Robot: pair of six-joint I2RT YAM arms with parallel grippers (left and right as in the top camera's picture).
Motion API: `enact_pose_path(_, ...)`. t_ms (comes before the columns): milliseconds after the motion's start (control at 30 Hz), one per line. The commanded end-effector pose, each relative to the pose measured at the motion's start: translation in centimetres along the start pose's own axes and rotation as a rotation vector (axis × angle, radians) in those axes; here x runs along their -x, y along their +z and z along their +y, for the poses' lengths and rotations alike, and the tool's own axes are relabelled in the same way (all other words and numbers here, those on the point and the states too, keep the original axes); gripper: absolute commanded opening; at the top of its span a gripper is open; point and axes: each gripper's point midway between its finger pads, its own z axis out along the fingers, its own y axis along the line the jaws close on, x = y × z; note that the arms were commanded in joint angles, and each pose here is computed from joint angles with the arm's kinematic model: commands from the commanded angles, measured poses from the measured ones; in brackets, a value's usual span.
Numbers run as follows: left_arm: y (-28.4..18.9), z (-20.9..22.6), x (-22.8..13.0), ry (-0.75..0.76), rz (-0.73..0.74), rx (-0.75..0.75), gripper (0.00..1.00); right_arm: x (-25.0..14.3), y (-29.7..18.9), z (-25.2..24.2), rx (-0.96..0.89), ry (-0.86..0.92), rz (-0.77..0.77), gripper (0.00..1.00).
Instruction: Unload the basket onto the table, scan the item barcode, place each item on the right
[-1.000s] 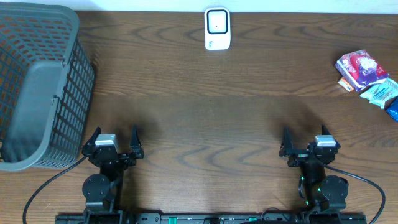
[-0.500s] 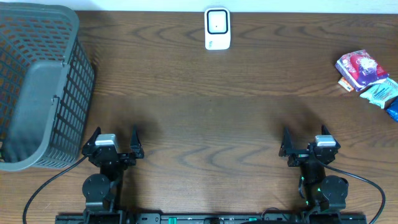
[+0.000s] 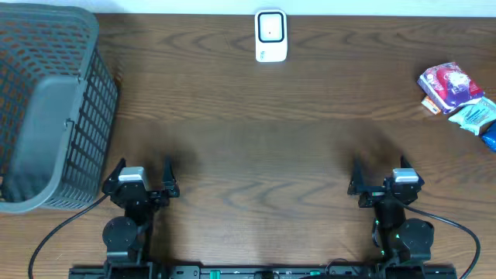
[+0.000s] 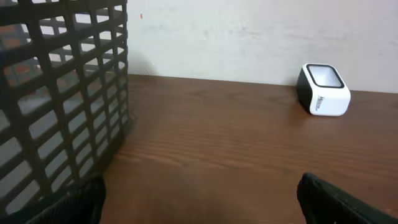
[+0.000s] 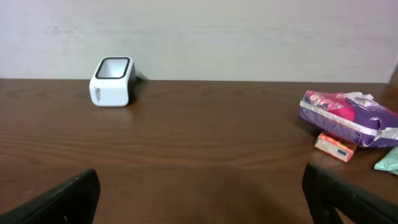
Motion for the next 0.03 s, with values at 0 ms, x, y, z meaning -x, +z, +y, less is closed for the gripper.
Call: enact_pose_path(0, 0.08, 0.70, -1.61, 0.011, 0.047, 0.039, 0.98, -0.06, -0.02, -0.20, -0.008, 0.011, -0.001, 0.99)
